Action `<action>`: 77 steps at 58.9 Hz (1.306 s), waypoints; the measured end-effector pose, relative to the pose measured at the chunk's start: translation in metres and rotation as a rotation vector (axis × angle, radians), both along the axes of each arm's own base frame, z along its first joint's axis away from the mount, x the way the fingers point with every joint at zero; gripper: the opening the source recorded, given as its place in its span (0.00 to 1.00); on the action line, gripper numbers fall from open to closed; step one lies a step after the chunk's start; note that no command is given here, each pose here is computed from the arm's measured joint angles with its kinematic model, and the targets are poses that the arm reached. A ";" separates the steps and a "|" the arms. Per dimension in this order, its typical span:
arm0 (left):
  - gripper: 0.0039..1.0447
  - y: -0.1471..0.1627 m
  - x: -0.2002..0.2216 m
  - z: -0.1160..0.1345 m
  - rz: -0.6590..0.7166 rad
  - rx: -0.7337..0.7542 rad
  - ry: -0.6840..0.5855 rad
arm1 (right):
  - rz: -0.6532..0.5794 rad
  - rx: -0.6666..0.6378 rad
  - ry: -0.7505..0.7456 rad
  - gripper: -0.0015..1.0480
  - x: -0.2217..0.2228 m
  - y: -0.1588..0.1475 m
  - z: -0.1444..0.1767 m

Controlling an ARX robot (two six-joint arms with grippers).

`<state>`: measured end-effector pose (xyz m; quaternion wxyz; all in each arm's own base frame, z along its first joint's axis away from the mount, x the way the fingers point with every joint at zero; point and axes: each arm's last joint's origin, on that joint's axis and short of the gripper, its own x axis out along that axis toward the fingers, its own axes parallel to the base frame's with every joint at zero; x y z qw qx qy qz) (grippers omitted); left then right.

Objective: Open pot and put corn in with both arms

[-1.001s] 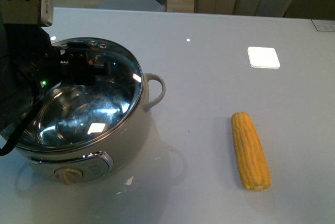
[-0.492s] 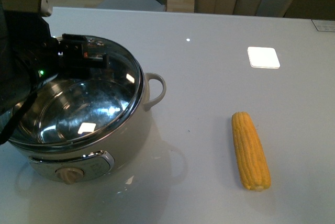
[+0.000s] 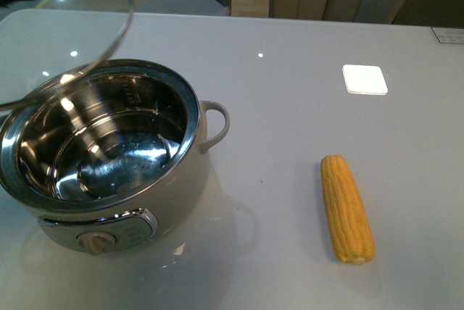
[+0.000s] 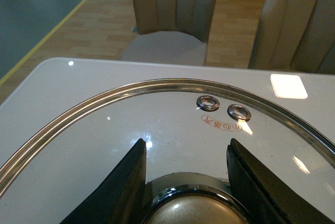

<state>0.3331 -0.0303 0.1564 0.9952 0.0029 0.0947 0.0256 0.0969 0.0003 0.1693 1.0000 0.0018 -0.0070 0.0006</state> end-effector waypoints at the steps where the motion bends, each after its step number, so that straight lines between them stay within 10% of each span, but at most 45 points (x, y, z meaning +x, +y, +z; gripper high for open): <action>1: 0.39 0.006 0.000 0.002 0.014 0.001 -0.010 | 0.000 0.000 0.000 0.92 0.000 0.000 0.000; 20: 0.39 0.123 -0.014 -0.003 0.225 0.024 -0.062 | 0.000 0.000 0.000 0.92 0.000 0.000 0.000; 34: 0.39 0.181 -0.031 -0.053 0.314 0.030 -0.001 | 0.000 0.000 0.000 0.92 0.000 0.000 0.000; 77: 0.39 0.207 -0.017 -0.163 0.252 -0.021 0.077 | 0.000 0.000 0.000 0.92 0.000 0.000 0.000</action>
